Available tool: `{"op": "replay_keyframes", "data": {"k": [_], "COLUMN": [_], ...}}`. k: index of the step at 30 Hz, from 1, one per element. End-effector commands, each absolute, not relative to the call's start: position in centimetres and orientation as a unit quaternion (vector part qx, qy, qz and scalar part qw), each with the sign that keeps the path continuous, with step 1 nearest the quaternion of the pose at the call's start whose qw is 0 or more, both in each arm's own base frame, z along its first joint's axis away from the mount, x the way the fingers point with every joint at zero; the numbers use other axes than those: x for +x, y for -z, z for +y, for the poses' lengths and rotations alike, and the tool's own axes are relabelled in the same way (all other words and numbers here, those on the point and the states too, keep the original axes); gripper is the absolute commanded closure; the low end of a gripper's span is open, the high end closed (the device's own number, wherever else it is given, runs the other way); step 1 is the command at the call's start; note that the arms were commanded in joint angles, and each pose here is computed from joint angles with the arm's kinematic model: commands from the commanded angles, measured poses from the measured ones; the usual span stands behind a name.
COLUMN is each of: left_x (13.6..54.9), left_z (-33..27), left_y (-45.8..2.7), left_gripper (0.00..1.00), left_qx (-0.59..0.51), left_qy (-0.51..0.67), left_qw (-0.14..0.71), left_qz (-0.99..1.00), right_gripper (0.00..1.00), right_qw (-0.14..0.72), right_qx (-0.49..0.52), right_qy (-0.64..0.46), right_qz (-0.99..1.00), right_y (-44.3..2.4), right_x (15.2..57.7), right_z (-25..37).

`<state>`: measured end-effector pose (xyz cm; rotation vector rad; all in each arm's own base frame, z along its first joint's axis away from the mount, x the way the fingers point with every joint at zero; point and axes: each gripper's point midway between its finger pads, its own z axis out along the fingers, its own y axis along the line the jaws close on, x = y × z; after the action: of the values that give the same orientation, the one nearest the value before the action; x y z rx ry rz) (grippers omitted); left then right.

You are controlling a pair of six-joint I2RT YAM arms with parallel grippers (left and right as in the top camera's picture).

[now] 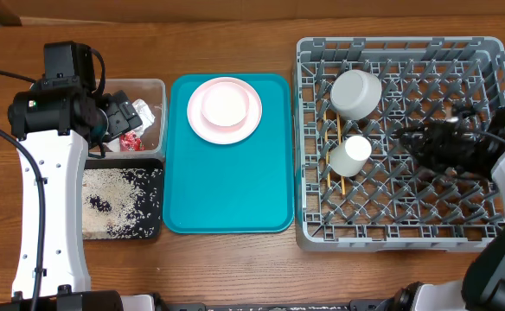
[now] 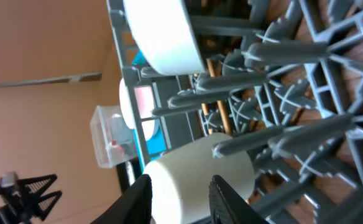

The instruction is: Sort waste into correct bins and load items into the dishwasher

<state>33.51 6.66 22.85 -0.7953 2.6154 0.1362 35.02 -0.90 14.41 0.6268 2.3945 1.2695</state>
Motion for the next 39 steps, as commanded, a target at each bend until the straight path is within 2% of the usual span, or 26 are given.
{"op": "replay_keyframes", "data": {"k": [1, 4, 7, 8, 10, 15, 23, 30, 35, 38, 39], "left_x": [33.6, 33.6, 33.6, 33.6, 33.6, 33.6, 33.6, 33.6, 33.6, 33.6, 33.6], "left_z": [6.8, 6.8, 6.8, 6.8, 6.8, 6.8, 6.8, 6.8, 6.8, 6.8, 6.8], "left_y": [-23.6, -23.5, -23.5, -23.5, -23.6, -23.5, -23.5, -23.5, -23.6, -23.6, -23.6], "left_gripper": [0.00, 0.00, 0.00, 0.00, 0.00, 0.00, 0.00, 0.00, 0.00, 0.00, 0.00], "left_qx": [-0.280, -0.280, -0.280, -0.280, -0.280, -0.280, -0.280, -0.280, -0.280, -0.280, -0.280], "left_qy": [-0.052, -0.052, -0.052, -0.053, -0.052, -0.052, -0.052, -0.052, -0.052, -0.052, -0.052], "left_qw": [0.212, 0.212, 0.212, 0.212, 0.212, 0.212, 0.212, 0.212, 0.212, 0.212, 0.212], "left_qz": [0.935, 0.935, 0.935, 0.935, 0.935, 0.935, 0.935, 0.935, 0.935, 0.935, 0.935], "right_gripper": [0.67, 0.67, 0.68, 0.75, 0.96, 0.96, 0.96, 0.96, 0.96, 0.96, 0.96], "right_qw": [0.246, 0.277, 0.288, 0.285, 0.272, 0.207, 0.134, 0.121, 0.165, 0.206, 0.233], "right_qx": [0.164, 0.105, 0.062, 0.055, 0.065, 0.100, 0.084, 0.087, 0.090, 0.043, 0.018], "right_qy": [-0.378, -0.289, -0.208, -0.176, -0.119, -0.041, -0.092, -0.083, -0.096, -0.147, -0.186], "right_qz": [0.877, 0.910, 0.933, 0.941, 0.953, 0.972, 0.983, 0.985, 0.978, 0.966, 0.955], "right_y": [-19.2, -22.3, -23.5, -23.5, -22.6, -19.7, -14.8, -11.6, -15.9, -21.0, -24.7], "right_x": [36.2, 36.6, 36.6, 36.4, 35.7, 33.1, 32.4, 33.1, 34.7, 35.8, 36.0], "right_z": [-0.5, 2.2, 4.6, 5.2, 5.7, 5.7, 8.1, 7.9, 7.8, 9.9, 11.6]}}
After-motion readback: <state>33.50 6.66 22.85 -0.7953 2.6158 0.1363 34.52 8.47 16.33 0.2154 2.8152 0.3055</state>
